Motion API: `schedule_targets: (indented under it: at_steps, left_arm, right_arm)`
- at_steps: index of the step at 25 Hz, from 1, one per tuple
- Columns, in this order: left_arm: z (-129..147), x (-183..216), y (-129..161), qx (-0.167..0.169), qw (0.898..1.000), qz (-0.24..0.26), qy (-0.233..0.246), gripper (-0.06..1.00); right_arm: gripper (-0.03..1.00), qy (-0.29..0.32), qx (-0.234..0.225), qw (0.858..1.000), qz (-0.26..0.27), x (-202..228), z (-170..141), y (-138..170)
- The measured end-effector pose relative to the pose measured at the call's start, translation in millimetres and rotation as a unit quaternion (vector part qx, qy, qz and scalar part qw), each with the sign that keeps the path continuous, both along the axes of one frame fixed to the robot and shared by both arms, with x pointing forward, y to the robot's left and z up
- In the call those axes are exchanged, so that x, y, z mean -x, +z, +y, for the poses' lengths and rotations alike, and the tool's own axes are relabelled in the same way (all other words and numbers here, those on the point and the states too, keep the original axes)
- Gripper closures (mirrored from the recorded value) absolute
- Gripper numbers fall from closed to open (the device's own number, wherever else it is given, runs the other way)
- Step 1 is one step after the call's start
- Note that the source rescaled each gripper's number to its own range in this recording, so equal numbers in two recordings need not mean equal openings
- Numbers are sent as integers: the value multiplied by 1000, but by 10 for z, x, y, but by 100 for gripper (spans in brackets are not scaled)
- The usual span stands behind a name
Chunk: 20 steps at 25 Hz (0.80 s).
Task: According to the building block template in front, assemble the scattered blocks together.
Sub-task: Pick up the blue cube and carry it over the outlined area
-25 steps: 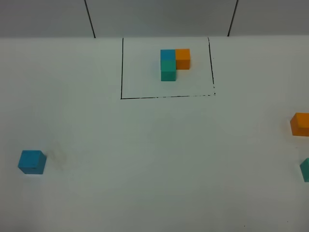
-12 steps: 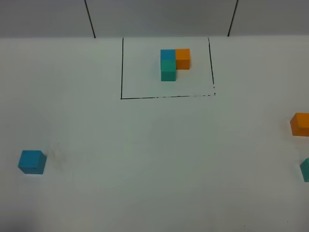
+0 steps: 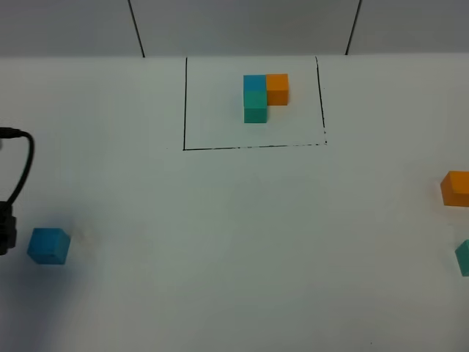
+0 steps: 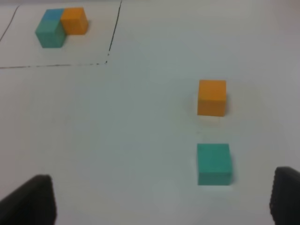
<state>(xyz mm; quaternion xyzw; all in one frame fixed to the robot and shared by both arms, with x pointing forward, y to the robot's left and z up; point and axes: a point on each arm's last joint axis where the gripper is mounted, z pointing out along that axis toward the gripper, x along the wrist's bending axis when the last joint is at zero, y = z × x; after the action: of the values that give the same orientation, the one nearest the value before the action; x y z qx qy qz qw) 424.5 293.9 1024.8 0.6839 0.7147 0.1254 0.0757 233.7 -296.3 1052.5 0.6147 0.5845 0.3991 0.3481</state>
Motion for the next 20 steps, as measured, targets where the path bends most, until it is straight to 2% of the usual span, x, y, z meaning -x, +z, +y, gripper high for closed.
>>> schedule_targets:
  at_steps: [2, 9, 16, 20]
  left_arm:
    - [-25, -193, -233, 1, 999, 34, -2, -6]
    - [-97, -621, -859, 15, 996, 83, -5, -5]
    - [-130, -718, -1143, 26, 991, 131, 7, -3]
    - [-131, -724, -1215, 24, 989, 143, 3, 1]
  right_arm:
    - [15, 0, 0, 1000, 0, 0, 0, 0]
    - [17, 0, 0, 1000, 0, 0, 0, 0]
    - [20, -1, -1, 1000, 0, 0, 0, 0]
    - [21, -1, -1, 1000, 0, 0, 0, 0]
